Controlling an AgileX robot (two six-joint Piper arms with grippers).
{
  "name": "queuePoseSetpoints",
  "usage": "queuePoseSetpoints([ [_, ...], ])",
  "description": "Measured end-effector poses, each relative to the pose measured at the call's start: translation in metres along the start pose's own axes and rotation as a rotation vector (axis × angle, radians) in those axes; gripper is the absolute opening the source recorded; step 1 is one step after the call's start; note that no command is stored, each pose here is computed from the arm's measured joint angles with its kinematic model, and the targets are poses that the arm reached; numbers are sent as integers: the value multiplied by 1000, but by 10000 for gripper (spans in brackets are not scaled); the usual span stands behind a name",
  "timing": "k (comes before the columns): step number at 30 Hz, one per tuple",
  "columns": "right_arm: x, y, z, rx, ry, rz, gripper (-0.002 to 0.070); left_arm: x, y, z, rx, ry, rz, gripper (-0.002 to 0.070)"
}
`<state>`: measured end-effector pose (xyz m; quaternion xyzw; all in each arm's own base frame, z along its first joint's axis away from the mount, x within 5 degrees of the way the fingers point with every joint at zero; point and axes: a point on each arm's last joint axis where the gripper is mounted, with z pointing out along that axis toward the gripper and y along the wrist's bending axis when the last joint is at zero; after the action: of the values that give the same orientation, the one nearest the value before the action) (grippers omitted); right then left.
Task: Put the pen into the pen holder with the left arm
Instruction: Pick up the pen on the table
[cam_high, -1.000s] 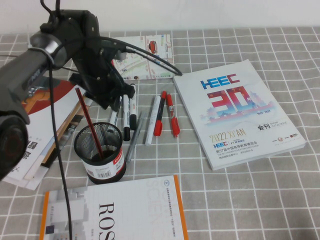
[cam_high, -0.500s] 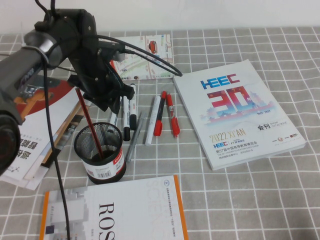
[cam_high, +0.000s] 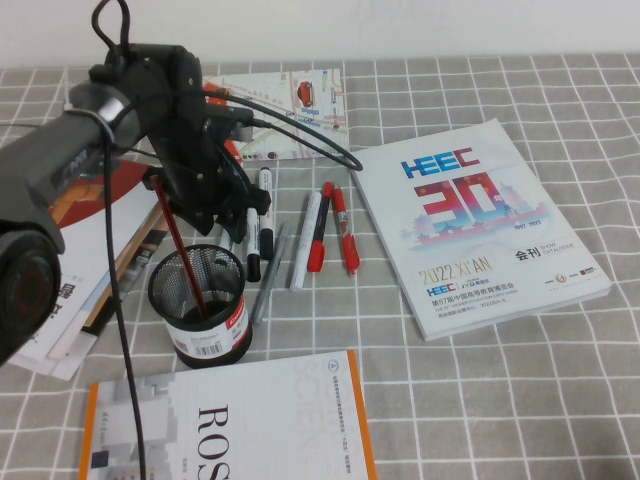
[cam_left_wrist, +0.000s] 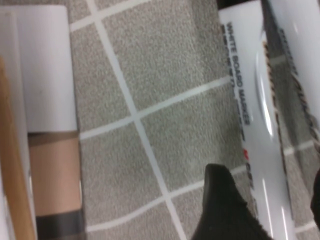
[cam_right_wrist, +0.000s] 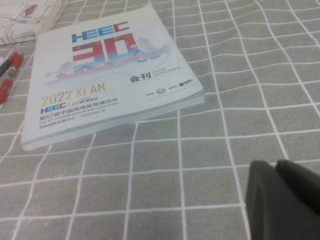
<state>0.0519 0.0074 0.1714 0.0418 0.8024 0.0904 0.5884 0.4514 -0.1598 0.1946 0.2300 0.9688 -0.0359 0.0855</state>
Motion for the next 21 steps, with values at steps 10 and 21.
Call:
queuePoseSetpoints([
  [10,0,0,0,0,0,0,-15,-1,1,13,-6,9,-3,325],
  [21,0,0,0,0,0,0,-15,1,5,15,-43,32,14,110],
])
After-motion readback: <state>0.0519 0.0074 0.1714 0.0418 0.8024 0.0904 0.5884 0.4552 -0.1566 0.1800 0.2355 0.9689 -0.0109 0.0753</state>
